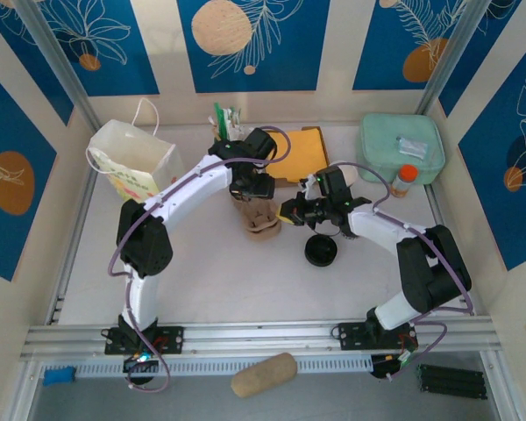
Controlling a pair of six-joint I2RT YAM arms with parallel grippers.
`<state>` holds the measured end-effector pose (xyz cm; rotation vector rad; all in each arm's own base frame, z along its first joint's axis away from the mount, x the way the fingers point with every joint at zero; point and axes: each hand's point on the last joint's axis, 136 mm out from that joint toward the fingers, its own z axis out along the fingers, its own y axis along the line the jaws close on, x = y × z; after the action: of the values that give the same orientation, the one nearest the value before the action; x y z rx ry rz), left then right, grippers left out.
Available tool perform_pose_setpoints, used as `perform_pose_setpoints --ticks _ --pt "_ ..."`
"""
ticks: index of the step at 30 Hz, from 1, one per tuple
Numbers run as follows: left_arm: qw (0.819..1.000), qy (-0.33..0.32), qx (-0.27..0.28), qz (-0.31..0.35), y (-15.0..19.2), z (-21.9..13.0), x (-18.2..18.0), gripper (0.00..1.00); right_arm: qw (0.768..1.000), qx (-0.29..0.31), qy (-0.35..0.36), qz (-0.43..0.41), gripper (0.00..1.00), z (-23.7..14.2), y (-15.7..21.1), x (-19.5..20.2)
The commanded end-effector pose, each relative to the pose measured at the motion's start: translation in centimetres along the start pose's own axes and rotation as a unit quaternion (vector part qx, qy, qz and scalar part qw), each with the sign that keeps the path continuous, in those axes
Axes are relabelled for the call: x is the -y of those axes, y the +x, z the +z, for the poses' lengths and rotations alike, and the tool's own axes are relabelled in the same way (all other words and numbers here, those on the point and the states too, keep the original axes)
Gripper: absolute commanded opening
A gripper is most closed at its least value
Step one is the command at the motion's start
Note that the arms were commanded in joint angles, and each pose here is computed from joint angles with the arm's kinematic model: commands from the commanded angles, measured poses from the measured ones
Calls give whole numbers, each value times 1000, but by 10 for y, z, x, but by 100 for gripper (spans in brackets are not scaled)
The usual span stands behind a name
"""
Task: Pack the takeout coffee
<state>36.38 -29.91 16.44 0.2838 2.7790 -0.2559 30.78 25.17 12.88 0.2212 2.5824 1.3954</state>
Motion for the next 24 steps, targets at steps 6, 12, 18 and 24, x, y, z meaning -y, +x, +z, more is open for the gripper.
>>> perform_pose_setpoints --ticks 6,12,18,24 --pt "999 -28 -38 -5 12 21 -6 58 1000 2 4 0 0 1 4 4" --pt "998 -40 -44 -8 14 32 -9 58 1000 3 7 1 0 0 5 8" --pt "998 -43 -43 -12 13 36 -10 57 1000 3 10 4 0 -1 6 11" --pt "998 -51 -41 -16 14 36 -14 54 1000 4 9 4 0 -2 5 12"
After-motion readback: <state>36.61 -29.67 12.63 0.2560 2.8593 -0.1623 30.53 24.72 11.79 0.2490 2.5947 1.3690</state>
